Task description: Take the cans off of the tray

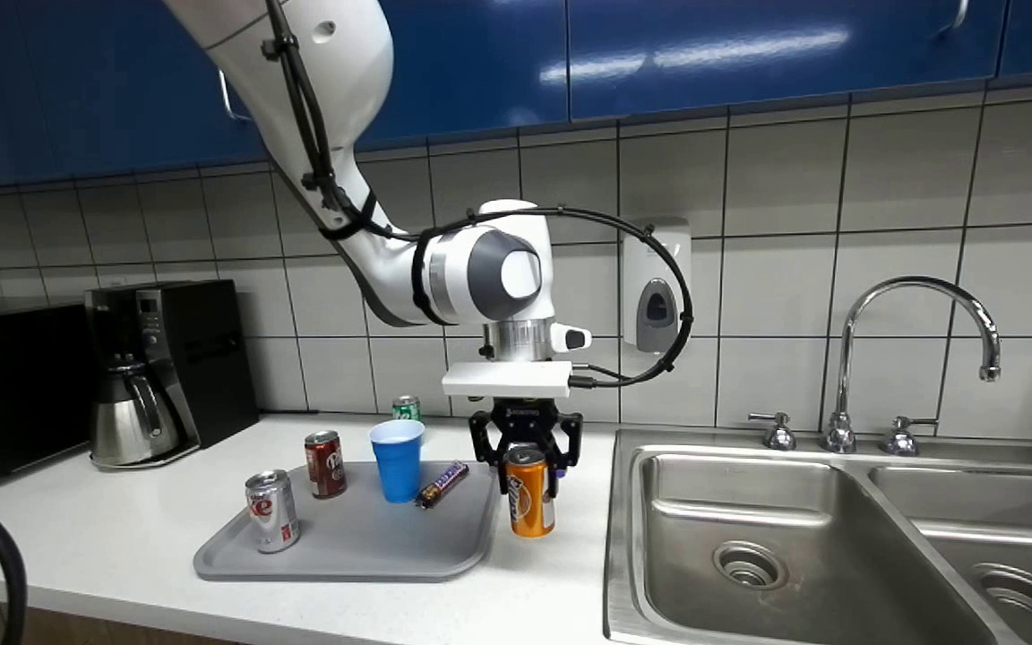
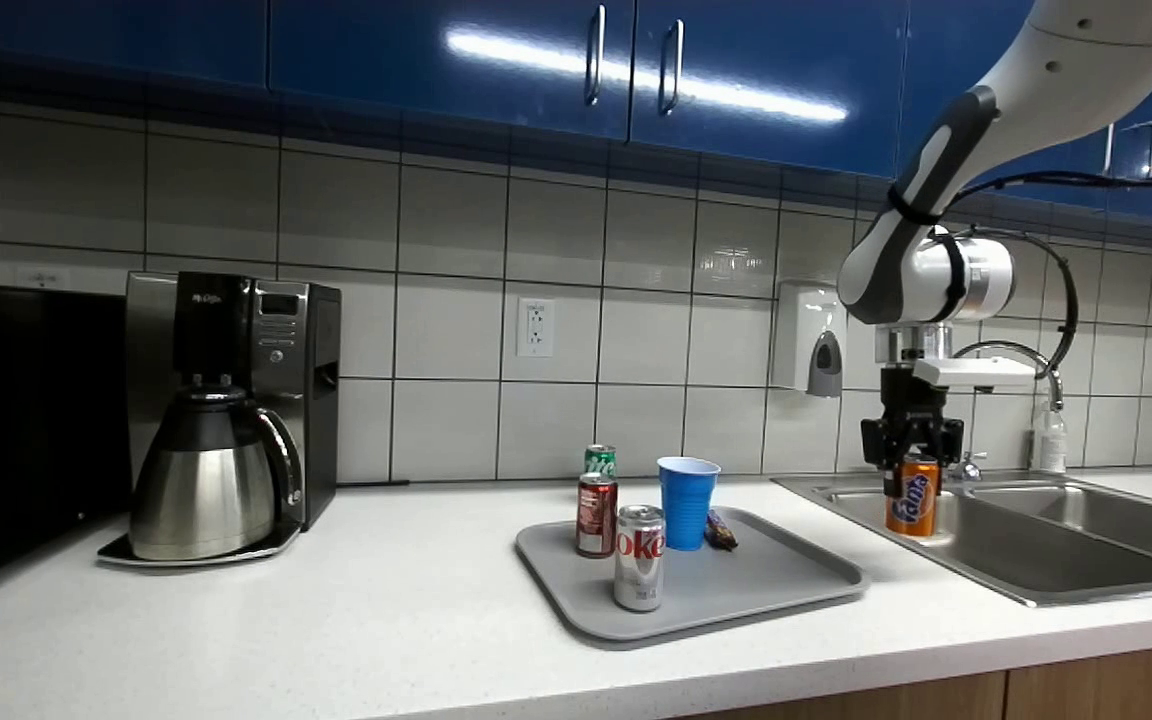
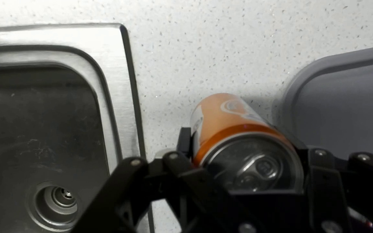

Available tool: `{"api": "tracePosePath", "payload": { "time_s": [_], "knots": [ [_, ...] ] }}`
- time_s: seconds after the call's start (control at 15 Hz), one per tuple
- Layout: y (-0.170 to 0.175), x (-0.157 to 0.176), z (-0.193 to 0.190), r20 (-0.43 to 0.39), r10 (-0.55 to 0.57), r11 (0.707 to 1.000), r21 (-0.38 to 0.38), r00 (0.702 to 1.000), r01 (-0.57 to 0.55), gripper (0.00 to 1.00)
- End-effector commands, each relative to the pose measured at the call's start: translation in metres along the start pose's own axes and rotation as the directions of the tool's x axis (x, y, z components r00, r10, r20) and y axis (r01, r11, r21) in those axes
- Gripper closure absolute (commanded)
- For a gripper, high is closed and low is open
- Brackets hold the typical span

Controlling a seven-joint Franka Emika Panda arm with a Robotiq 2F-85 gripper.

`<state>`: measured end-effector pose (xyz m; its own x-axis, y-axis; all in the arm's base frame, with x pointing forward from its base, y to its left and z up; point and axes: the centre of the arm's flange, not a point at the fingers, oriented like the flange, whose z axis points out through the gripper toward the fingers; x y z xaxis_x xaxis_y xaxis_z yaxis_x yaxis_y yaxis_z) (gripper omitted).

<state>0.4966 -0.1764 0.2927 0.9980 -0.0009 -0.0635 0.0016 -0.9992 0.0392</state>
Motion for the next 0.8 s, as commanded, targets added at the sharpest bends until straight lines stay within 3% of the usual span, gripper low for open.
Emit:
{"api": "tracePosePath", "payload": {
  "time_s": [0.0, 0.73],
  "knots": [
    [0.004, 0.013, 0.015, 0.001, -0.014, 1.0, 0.003, 1.0, 0.014, 0.61],
    [0.002, 0.026, 0.042, 0.03, -0.02, 1.0, 0.001, 0.999, 0.02, 0.61]
  ]
}}
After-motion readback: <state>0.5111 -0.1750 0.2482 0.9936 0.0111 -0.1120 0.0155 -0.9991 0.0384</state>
